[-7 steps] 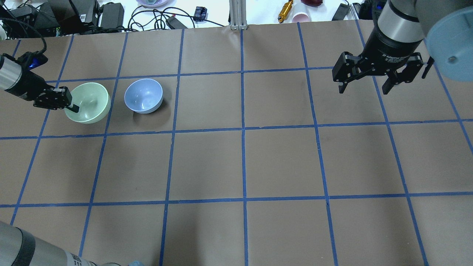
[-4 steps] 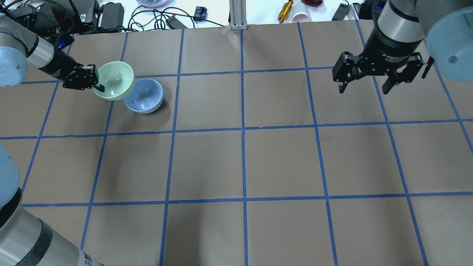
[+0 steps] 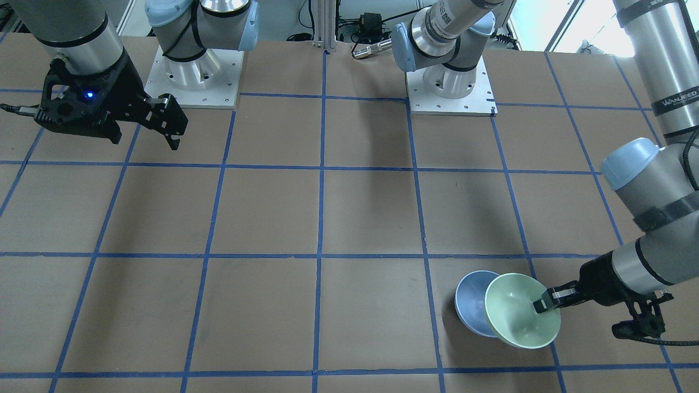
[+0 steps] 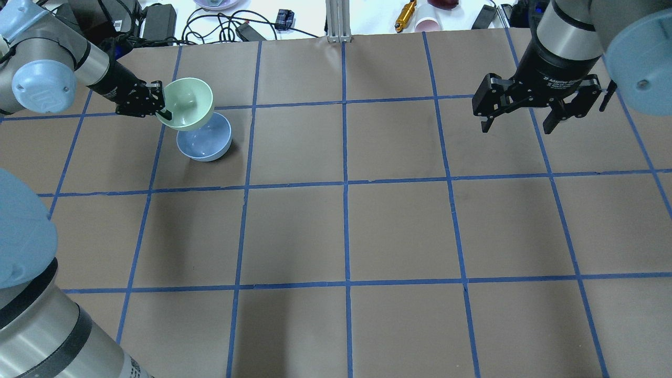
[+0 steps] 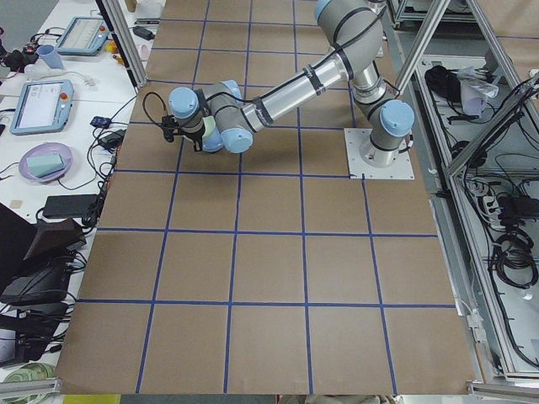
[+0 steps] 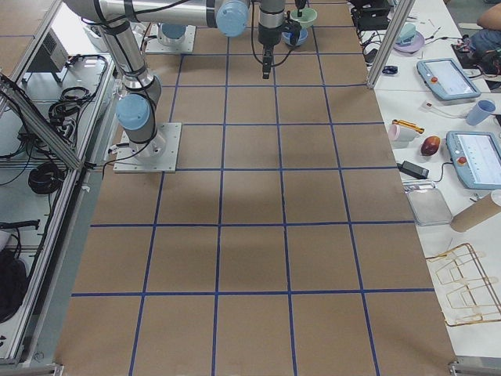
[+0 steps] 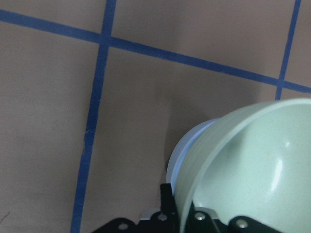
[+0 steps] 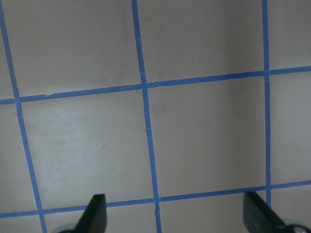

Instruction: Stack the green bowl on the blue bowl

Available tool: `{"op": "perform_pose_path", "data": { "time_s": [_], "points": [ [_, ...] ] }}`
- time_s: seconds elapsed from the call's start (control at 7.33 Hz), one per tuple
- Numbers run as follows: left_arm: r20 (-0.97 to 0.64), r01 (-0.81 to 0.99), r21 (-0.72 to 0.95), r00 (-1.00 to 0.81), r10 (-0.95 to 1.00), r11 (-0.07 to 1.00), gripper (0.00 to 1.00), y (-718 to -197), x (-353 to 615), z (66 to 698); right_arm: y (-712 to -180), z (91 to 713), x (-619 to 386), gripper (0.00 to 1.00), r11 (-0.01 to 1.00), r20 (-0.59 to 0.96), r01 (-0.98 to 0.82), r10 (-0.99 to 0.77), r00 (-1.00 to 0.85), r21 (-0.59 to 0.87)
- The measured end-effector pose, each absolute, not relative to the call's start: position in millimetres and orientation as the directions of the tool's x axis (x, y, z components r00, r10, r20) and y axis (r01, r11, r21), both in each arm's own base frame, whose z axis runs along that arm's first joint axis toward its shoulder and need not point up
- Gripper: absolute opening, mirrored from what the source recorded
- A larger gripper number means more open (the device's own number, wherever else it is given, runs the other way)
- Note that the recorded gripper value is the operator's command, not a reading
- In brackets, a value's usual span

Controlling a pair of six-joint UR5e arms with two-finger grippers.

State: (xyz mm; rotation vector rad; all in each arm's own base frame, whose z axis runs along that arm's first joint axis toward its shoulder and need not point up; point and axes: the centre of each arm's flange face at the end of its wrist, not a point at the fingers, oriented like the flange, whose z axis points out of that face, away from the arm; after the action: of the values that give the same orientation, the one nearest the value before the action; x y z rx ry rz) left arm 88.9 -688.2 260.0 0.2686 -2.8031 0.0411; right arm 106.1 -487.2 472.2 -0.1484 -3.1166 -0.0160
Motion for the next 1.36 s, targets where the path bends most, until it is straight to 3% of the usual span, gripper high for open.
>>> {"op": "perform_pose_path", "data": {
  "time_s": [0.41, 0.68, 0.82, 1.36],
  "points": [
    [0.288, -0.173, 0.018, -0.942, -0.171, 0.985, 0.20, -688.1, 81.4, 253.3, -487.2, 472.2, 106.1, 1.00, 0.995, 0.022, 0.095, 0.095, -0.995, 0.009],
    [0.269, -0.169, 0.028, -0.948, -0.171, 0.985, 0.70, -685.7, 81.5, 249.4, -487.2, 472.2, 106.1, 1.00, 0.995, 0.022, 0.095, 0.095, -0.995, 0.009],
    [0.269, -0.169, 0.035, -0.948, -0.172, 0.985, 1.00, -683.6, 80.7, 246.3, -487.2, 472.2, 106.1, 1.00, 0.995, 0.022, 0.095, 0.095, -0.995, 0.009],
    [0.264, -0.173, 0.026, -0.949, -0.173, 0.985, 1.00, -679.8, 79.0, 258.2, -487.2, 472.2, 106.1, 1.00, 0.995, 0.022, 0.095, 0.095, -0.995, 0.009]
  ]
}}
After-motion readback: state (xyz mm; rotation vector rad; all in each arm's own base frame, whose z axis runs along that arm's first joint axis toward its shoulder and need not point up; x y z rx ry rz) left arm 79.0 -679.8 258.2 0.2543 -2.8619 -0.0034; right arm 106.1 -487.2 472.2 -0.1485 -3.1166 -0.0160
